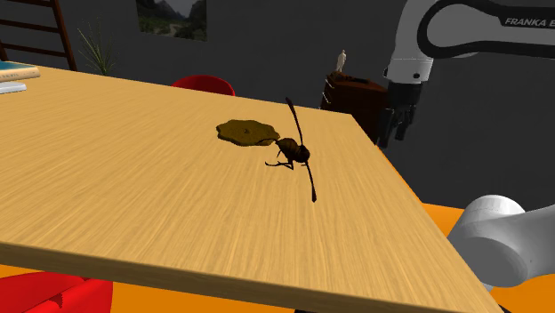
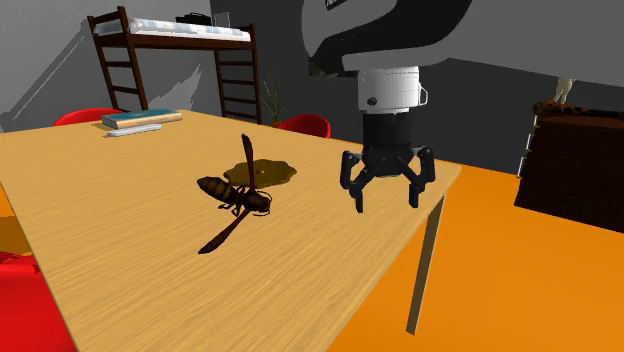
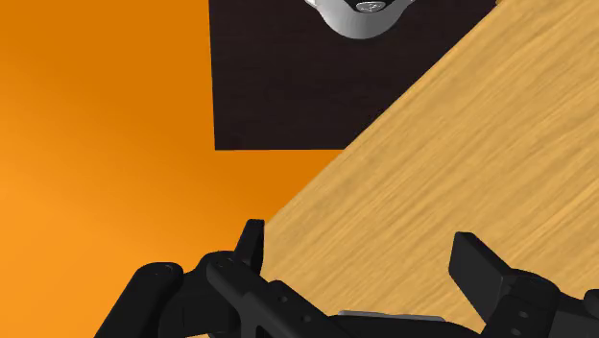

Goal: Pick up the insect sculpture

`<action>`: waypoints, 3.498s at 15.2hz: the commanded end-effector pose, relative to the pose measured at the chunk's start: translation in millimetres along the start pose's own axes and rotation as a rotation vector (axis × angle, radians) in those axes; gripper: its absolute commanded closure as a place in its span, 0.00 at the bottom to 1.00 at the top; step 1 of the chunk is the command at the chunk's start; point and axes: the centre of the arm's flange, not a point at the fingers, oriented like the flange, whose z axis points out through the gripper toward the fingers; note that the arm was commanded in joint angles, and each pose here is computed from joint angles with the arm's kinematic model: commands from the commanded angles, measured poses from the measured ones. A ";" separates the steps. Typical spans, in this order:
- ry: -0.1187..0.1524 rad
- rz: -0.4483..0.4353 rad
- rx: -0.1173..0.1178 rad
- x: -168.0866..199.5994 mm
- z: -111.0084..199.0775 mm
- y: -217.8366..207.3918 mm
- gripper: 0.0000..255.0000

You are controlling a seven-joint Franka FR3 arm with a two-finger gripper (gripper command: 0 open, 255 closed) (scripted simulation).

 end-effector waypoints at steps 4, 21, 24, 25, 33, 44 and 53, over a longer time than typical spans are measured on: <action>-0.050 0.070 -0.027 7.6 -14.0 -40.8 0.00; -0.331 0.469 -0.179 113.4 -59.6 -258.0 0.00; -0.380 0.540 -0.206 141.6 -60.7 -291.5 0.00; -0.397 0.563 -0.215 151.5 -60.5 -302.2 0.00; -0.409 0.580 -0.221 163.4 -23.6 -312.0 0.00; -0.409 0.580 -0.221 162.9 -20.9 -312.3 1.00; -0.409 0.580 -0.221 158.4 -62.4 -309.6 1.00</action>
